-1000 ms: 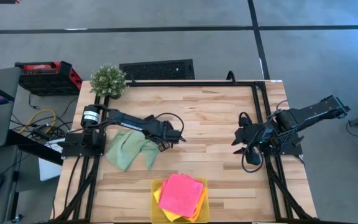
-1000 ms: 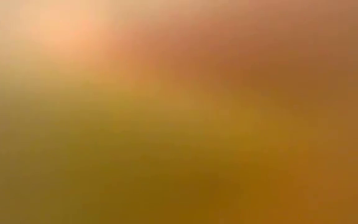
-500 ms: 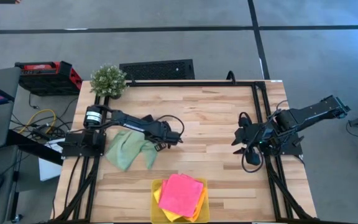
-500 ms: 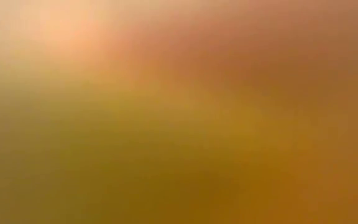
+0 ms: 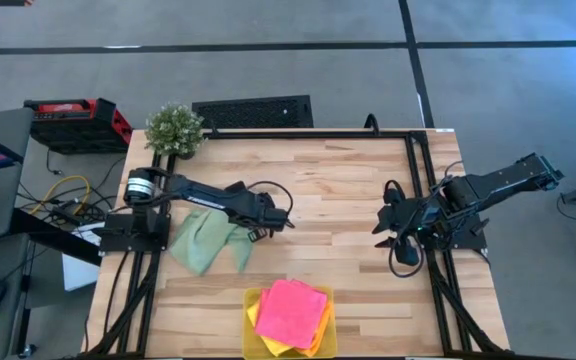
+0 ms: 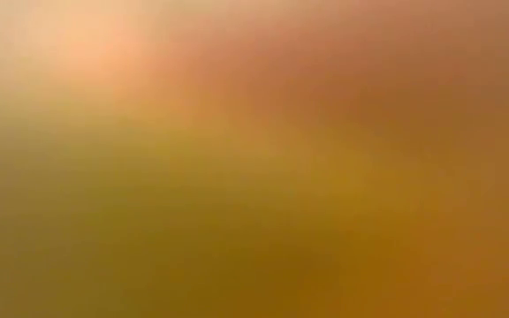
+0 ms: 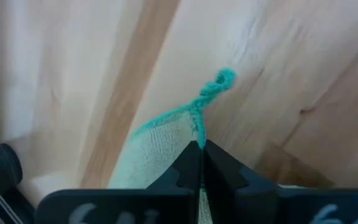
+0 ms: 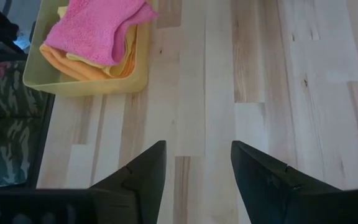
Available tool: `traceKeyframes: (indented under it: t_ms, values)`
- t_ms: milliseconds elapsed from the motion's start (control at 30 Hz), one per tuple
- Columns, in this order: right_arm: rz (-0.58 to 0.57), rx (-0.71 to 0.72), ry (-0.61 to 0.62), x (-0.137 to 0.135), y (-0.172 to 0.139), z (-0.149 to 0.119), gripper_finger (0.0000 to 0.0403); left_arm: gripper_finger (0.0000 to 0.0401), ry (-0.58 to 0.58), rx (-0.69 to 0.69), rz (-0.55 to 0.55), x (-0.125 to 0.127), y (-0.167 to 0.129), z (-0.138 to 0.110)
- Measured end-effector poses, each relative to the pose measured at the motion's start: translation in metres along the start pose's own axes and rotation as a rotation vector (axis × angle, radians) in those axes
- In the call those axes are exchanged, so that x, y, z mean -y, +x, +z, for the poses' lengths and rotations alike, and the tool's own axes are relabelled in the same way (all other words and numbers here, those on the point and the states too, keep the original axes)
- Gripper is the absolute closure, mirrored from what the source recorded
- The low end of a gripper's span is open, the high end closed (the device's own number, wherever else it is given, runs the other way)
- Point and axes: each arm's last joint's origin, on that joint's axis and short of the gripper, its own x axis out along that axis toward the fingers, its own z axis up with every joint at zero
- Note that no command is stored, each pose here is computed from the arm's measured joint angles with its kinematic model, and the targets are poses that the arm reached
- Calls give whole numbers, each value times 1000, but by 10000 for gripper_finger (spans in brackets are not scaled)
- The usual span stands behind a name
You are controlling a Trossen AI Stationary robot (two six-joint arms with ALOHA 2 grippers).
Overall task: Fold microfiber towels
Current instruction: Fold the green microfiber cloth
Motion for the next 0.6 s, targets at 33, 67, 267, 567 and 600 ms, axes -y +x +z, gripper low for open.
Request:
traceKeyframes:
  t_ms: [33, 67, 267, 567, 600]
  values:
    - [0, 0, 0, 0, 0, 0, 198, 400, -8, 14, -8, -3, -5, 0]
    - [-2, 1, 0, 0, 0, 0, 198, 400, -15, 28, -14, -6, -9, 0]
    - [-6, -2, -50, 0, 0, 0, 198, 400, -54, 118, -64, -26, -40, -4]
    - [-157, 74, -161, 3, 3, 7, 198, 401, 63, 329, -140, -56, -101, 6]
    - [-191, 90, -184, 3, 3, 9, 198, 401, 127, 343, -152, -58, -108, 8]
